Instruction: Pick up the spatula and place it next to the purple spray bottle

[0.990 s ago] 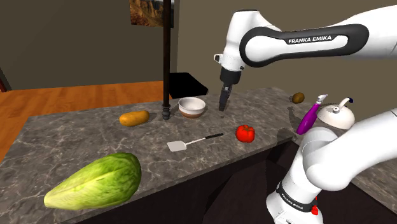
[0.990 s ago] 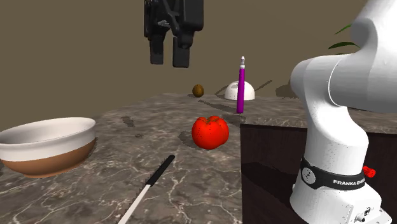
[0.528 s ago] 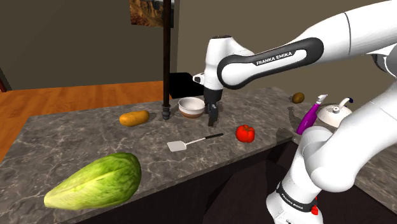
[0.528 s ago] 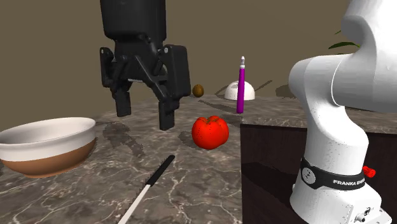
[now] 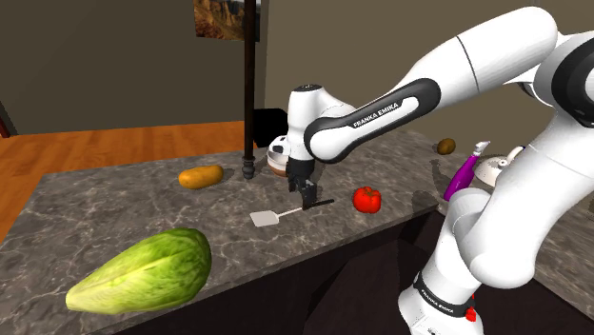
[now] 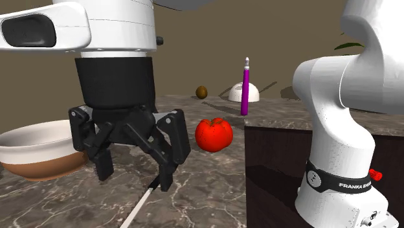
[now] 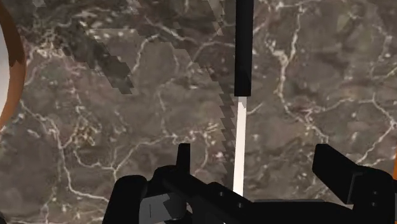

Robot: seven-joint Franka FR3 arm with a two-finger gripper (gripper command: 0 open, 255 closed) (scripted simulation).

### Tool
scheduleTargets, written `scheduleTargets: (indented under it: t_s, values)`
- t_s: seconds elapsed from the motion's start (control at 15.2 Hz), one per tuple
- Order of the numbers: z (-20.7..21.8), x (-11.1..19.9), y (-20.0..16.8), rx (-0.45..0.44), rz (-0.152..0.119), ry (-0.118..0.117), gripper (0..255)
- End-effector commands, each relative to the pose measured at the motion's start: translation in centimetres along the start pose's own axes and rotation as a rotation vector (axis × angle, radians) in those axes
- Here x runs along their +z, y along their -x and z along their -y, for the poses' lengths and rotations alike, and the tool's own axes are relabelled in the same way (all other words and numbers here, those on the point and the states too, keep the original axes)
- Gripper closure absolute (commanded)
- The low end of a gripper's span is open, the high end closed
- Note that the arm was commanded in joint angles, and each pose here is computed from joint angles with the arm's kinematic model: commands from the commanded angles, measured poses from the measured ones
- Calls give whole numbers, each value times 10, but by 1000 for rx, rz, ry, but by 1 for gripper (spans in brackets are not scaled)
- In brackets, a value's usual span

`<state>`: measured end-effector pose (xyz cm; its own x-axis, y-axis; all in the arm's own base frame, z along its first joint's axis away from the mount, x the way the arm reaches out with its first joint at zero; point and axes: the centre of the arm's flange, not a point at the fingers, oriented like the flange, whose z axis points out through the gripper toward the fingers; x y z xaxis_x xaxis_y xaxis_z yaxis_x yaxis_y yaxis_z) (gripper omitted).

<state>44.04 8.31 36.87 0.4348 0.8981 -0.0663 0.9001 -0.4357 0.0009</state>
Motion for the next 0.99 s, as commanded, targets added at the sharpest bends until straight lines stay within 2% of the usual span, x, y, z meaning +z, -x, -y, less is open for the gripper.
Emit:
scheduleTargets:
  t_s: [0.0, 0.26, 0.73, 0.79, 0.92]
  values:
    - [0, 11, -1, -7, 0, 0, 0]
    - [0, 30, -1, -7, 0, 0, 0]
    - [0, 30, -1, -7, 0, 0, 0]
    - [0, 30, -1, -7, 0, 0, 255]
    - [0, 30, -1, -7, 0, 0, 255]
